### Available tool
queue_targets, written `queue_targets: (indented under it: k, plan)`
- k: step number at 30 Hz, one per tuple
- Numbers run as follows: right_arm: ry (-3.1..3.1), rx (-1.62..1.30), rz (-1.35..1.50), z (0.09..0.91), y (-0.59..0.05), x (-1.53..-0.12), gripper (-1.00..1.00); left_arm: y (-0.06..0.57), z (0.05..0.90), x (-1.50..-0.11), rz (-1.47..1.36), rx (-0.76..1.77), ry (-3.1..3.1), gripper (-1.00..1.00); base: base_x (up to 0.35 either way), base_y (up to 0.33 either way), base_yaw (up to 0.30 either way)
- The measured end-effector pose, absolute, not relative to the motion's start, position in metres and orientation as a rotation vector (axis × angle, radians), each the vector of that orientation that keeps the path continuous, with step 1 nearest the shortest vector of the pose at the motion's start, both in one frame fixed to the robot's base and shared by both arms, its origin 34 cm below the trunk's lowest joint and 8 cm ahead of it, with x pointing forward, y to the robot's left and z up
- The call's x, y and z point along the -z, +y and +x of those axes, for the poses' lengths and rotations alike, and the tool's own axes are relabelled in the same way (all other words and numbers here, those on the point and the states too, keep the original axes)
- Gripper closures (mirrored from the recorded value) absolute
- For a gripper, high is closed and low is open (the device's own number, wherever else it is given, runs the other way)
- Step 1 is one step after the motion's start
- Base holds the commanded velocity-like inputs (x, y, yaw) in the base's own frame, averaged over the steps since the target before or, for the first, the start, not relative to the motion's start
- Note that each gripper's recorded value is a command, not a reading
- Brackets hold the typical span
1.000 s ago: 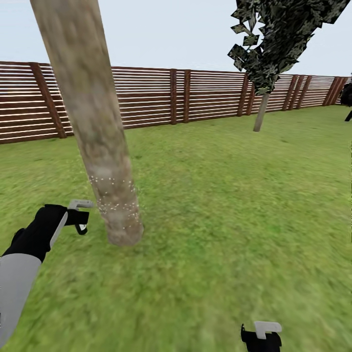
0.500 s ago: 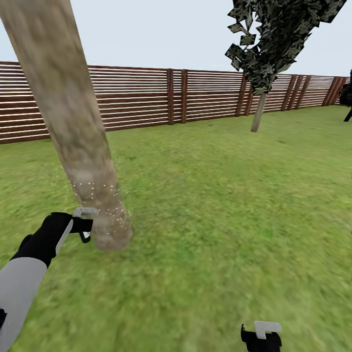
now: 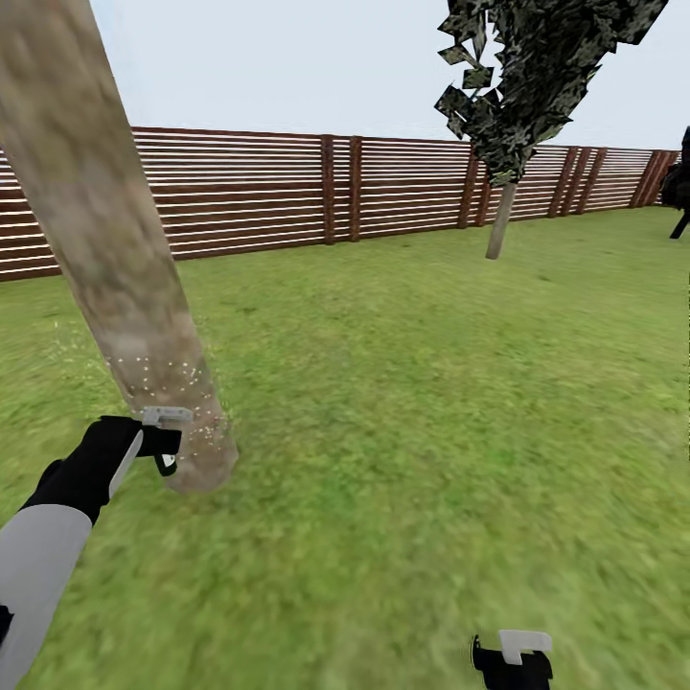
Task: In the garden, pick up the pesticide atomizer on the floor and spray pesticide onto both trees until each tree trunk is fully covered.
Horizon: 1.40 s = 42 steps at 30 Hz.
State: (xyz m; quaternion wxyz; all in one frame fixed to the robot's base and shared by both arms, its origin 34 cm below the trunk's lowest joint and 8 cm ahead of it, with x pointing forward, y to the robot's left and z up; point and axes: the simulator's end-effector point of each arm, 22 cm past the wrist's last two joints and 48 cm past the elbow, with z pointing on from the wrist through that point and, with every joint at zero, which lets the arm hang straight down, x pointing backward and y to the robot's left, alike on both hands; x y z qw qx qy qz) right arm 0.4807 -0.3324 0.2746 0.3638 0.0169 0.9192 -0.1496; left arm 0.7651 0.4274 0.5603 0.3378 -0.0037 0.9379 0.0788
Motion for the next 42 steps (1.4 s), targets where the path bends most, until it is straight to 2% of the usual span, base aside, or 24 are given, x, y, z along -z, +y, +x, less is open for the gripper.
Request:
queue_targets:
  k: [12,21,31,34,37,42]
  plan:
    - [2.366,0.384,0.044,0.481,-0.332,-0.274,-1.0,0.444,0.745,-0.537,-0.041,-0.229,2.488,1.0,0.112,-0.242,0.221]
    - [2.366,0.384,0.044,0.481,-0.332,-0.274,-1.0,0.457,0.731,-0.514,-0.107,-0.328,2.494,1.0,0.193,-0.154,0.021]
    - [2.327,0.405,0.054,0.494,-0.34,-0.285,-1.0,0.467,0.701,-0.476,-0.061,-0.333,2.456,1.0,-0.285,-0.001,0.0]
    - [2.184,0.448,-0.098,0.547,-0.346,-0.325,-1.0,0.431,0.712,-0.472,0.138,-0.211,2.406,1.0,-0.346,0.0,0.0]
    - [2.111,0.396,-0.416,0.57,-0.297,-0.335,-1.0,0.374,0.701,-0.463,0.498,0.013,2.396,1.0,-0.345,0.0,0.0]
    - [2.069,-0.038,-0.788,0.602,-0.187,-0.344,-1.0,0.316,0.663,-0.459,0.885,0.302,2.384,1.0,-0.342,0.0,0.0]
